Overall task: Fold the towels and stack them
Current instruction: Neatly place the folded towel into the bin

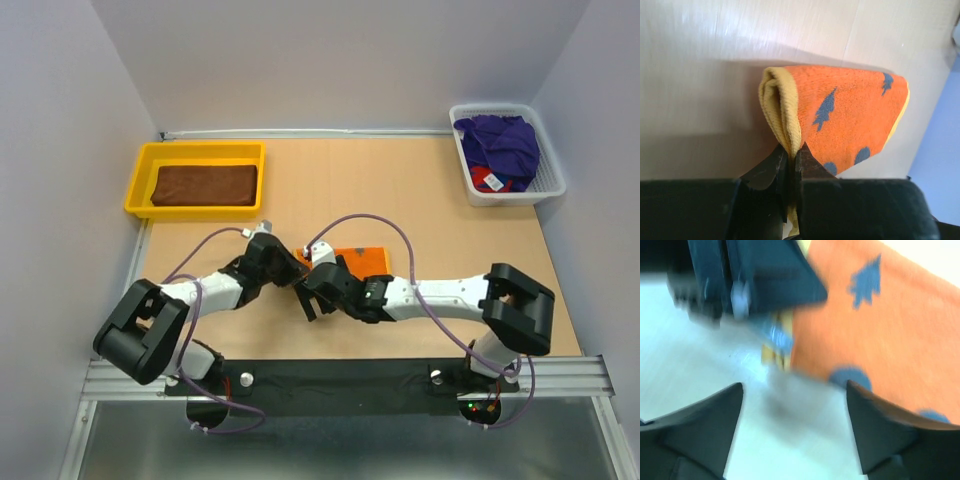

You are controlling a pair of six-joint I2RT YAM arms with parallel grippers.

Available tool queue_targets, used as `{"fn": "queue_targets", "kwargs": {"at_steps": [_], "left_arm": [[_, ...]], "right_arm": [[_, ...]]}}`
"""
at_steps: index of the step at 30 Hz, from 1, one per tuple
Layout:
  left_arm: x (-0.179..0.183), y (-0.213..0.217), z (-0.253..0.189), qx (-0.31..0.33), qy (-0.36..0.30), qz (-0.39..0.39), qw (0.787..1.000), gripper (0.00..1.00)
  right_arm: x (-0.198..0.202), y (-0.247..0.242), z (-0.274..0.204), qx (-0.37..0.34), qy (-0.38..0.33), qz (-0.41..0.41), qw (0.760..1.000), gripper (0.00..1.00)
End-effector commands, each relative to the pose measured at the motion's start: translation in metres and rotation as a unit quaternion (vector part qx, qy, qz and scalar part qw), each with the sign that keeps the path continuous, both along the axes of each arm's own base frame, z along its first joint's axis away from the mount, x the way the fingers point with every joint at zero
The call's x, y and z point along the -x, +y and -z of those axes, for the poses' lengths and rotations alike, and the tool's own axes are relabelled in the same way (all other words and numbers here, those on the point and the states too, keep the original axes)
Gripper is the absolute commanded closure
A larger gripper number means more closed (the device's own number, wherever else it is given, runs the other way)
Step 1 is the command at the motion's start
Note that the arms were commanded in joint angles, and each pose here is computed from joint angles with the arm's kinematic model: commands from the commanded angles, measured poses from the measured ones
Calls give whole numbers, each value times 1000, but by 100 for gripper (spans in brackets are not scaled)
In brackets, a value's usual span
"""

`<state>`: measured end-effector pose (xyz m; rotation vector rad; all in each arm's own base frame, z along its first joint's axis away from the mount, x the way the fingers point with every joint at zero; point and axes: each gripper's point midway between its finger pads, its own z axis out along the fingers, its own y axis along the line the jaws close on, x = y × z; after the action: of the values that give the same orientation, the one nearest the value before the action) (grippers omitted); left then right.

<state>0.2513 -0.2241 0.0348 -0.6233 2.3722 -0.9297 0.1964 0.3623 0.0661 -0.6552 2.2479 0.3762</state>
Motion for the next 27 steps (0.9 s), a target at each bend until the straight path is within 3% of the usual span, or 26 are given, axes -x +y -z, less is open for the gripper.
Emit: {"fn": "queue_targets", "kwargs": {"at_steps": [1,3,5,6,8,9,11,15,20,23,27], "left_arm": [[-39,21,-23,-90,-50,20,994,96],[-67,25,-42,-117,-68,23,991,97],[-82,48,-35,-176,-52,35,982,98],[-108,50,-59,-184,-80,28,979,98],[-121,70,-50,-227,-53,40,972,98],[-142,70,-72,-227,-75,37,970,98],[-157,79,-64,-246,-52,46,967,98],[-207,103,-96,-267,-70,40,960,98],[-241,138,-117,-300,-76,35,950,100],[-255,181,-135,-364,-65,11,929,100],[-264,226,-138,-403,-46,-13,914,100]], "right_arm": [[-8,-7,-33,-39,-36,20,998,0],[-8,-11,-45,-52,-42,20,998,0],[-5,-19,-51,-55,-44,20,997,0],[-4,-22,-51,-54,-44,19,997,0],[-1,-29,-48,-47,-42,18,998,0],[0,-31,-52,-52,-43,18,998,0],[2,-35,-51,-48,-43,16,998,0],[5,-42,-40,-29,-38,7,999,0],[7,-45,-27,-2,-30,-3,1000,0],[6,-43,-25,12,-31,-12,999,0],[3,-39,-25,27,-33,-21,999,0]]}}
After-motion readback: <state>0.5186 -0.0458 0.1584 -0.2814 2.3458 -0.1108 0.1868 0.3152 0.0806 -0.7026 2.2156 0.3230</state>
